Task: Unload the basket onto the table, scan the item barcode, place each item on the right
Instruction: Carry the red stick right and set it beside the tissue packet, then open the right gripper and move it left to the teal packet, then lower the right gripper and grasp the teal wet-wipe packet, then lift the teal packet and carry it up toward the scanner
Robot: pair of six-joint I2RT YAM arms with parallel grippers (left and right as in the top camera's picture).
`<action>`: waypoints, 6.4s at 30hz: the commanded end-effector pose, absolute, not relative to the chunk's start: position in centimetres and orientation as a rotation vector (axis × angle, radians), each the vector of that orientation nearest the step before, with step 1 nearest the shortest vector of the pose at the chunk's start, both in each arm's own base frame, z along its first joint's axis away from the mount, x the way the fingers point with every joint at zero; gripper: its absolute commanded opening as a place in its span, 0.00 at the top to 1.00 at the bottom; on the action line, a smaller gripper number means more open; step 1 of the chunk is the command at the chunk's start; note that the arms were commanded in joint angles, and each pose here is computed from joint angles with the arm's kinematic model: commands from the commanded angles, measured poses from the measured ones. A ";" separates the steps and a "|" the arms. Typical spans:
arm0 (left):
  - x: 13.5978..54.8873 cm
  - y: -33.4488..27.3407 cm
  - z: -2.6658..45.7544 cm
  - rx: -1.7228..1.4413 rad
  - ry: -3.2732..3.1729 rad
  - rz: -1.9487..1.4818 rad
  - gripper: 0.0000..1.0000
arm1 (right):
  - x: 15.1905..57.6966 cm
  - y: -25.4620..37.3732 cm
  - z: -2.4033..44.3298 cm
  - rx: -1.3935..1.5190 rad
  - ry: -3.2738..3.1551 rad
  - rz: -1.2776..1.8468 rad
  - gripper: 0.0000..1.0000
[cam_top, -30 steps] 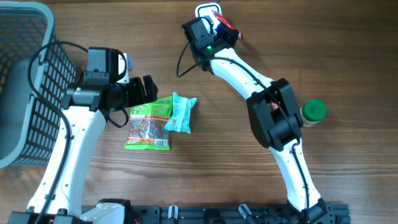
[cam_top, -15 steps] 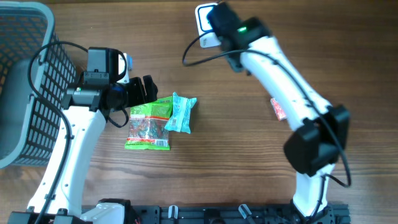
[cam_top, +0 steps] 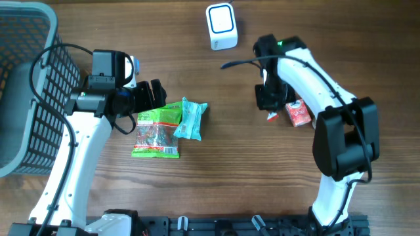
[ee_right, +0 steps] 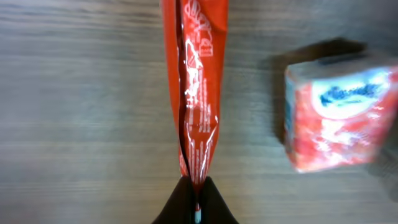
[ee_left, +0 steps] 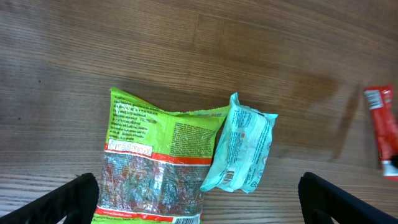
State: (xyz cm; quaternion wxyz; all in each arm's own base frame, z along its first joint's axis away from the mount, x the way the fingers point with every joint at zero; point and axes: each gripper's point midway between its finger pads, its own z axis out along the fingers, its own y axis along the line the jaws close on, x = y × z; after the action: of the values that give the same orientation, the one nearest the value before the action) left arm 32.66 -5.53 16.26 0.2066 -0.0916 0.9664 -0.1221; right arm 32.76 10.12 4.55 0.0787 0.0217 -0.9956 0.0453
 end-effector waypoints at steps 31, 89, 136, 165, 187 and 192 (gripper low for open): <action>32.7 -5.9 16.4 -0.252 2.691 -0.358 0.00 | 31.2 5.9 0.3 -0.120 -2.914 0.075 0.77; 32.7 -5.9 16.4 -0.252 2.691 -0.358 0.00 | 33.6 21.8 8.9 0.237 -2.982 -0.890 0.48; 32.7 -5.9 16.4 -0.252 2.691 -0.358 0.00 | 30.0 26.7 3.3 -0.028 -3.286 -0.666 0.44; 32.7 -5.9 16.4 -0.252 2.691 -0.358 0.00 | 30.5 27.9 -1.5 -0.131 -3.189 -0.720 0.76; 32.7 -5.9 16.4 -0.252 2.691 -0.358 0.00 | 27.8 24.8 21.3 0.724 -3.369 -1.300 0.96; 32.7 -5.9 16.4 -0.252 2.691 -0.358 0.00 | 26.3 24.0 23.2 0.791 -3.383 -1.327 0.96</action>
State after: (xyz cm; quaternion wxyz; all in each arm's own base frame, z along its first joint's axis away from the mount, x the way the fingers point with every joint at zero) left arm 32.65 -5.53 16.26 0.2065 -0.0916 0.9665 -0.1221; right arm 27.12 24.07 21.77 -0.2706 0.1805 -0.8852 -0.3325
